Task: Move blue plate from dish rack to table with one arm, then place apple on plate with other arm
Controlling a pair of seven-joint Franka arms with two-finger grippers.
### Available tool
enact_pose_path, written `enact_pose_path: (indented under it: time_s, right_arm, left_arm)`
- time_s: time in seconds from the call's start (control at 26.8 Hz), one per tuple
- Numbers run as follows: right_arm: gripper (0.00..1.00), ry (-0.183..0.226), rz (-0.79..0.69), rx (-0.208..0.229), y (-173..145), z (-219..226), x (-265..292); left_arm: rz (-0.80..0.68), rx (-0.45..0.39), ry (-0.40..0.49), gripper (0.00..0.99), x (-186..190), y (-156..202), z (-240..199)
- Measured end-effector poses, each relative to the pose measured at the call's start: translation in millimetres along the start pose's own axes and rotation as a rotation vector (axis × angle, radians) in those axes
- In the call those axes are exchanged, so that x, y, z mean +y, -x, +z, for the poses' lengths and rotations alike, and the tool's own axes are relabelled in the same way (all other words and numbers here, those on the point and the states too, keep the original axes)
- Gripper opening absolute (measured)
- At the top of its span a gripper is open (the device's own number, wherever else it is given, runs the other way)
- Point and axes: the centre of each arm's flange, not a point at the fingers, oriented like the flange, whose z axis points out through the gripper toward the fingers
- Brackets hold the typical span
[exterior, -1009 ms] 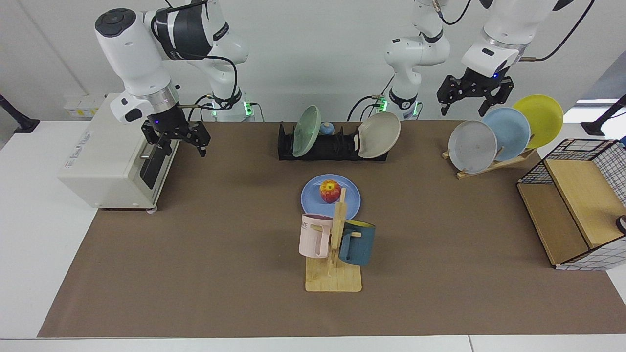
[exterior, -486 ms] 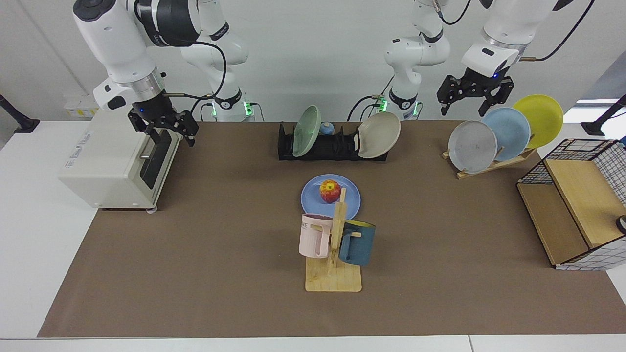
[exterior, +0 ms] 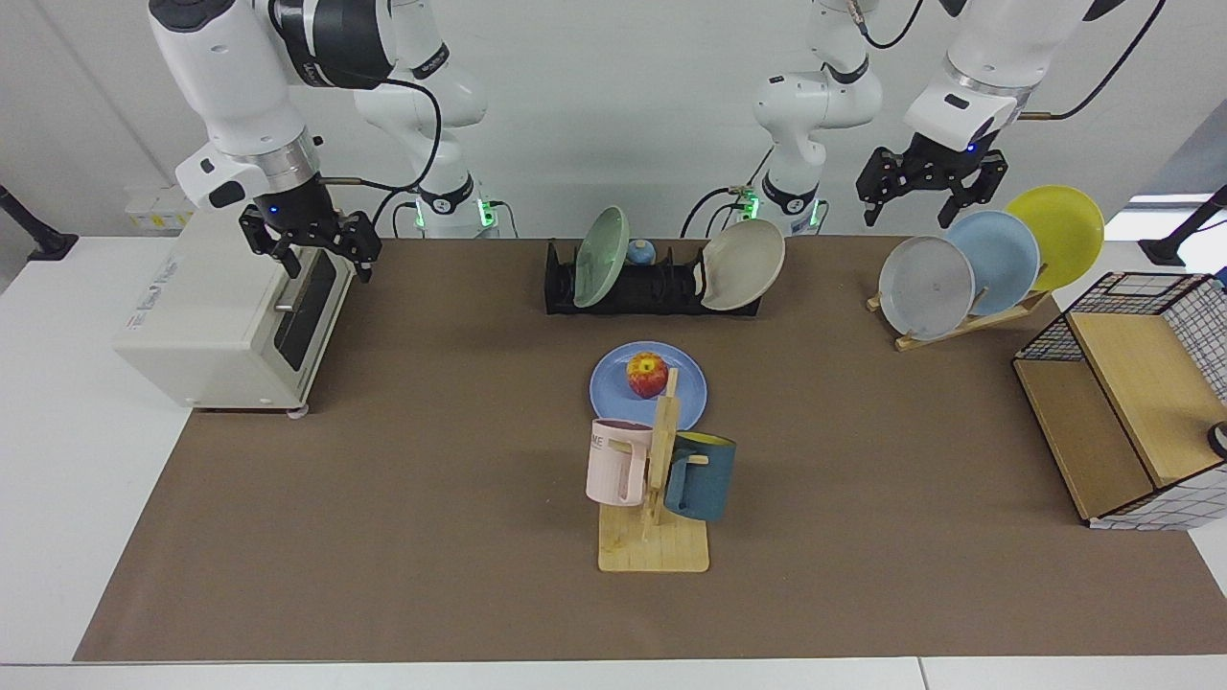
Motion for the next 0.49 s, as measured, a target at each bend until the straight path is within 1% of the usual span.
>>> enact_pose_path:
  time_s: [0.49]
  right_arm:
    - [1.0,-0.001,-0.01,0.006,0.1,-3.0,1.3]
  left_arm:
    - [0.0,0.0,0.0,0.991,0.0,0.0,0.0]
